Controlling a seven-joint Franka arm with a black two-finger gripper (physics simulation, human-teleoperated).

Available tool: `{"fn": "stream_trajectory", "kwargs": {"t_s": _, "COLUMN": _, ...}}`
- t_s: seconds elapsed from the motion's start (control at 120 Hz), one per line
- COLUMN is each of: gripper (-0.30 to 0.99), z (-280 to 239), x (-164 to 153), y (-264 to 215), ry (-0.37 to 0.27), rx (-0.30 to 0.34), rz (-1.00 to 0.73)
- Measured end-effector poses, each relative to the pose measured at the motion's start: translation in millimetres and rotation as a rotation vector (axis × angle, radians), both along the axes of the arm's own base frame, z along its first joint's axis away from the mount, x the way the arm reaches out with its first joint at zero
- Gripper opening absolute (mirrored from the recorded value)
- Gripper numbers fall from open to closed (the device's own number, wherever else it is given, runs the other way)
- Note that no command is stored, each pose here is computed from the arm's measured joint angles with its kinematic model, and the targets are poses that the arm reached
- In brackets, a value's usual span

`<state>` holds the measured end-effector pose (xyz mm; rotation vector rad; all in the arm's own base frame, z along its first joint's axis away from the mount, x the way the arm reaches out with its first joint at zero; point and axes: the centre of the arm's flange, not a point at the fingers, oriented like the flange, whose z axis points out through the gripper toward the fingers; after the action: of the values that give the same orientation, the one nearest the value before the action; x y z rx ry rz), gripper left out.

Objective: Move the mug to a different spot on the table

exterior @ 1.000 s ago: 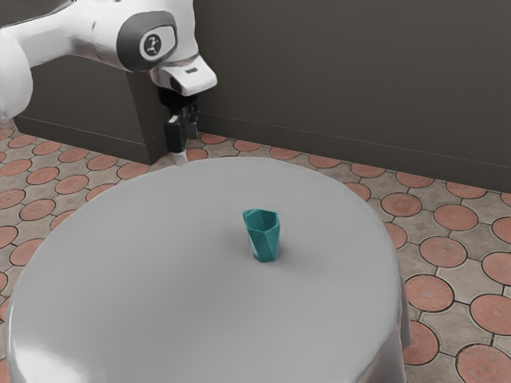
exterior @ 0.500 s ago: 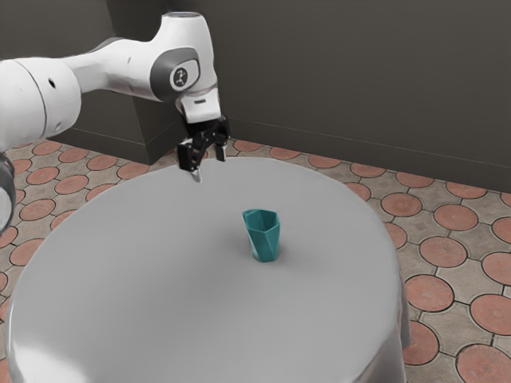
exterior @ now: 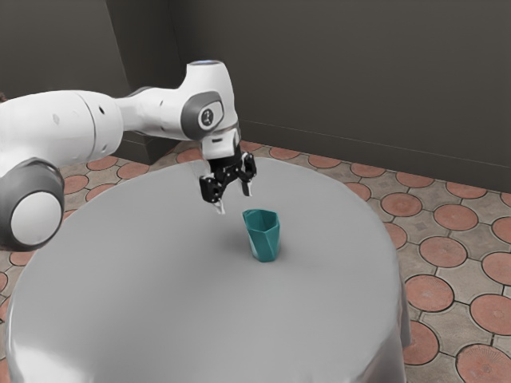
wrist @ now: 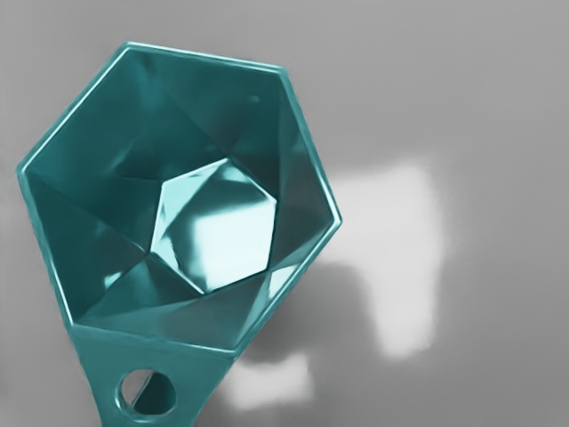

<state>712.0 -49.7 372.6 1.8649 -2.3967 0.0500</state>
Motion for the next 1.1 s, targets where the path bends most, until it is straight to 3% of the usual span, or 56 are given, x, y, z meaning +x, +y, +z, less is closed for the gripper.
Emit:
{"fn": "stream_trajectory", "kwargs": {"t_s": 0.858, "gripper": 0.59, "z": -86.1, "x": 28.9, "y": -4.9, "ry": -0.086, "rx": -0.104, "rz": -0.068}}
{"fn": "stream_trajectory", "kwargs": {"t_s": 0.95, "gripper": 0.48, "z": -85.3, "x": 30.0, "y": -4.8, "ry": -0.097, "rx": -0.106, "rz": -0.071}}
{"fn": "stream_trajectory", "kwargs": {"t_s": 1.1, "gripper": 0.2, "z": -82.6, "x": 31.0, "y": -6.4, "ry": -0.109, "rx": -0.119, "rz": -0.069}}
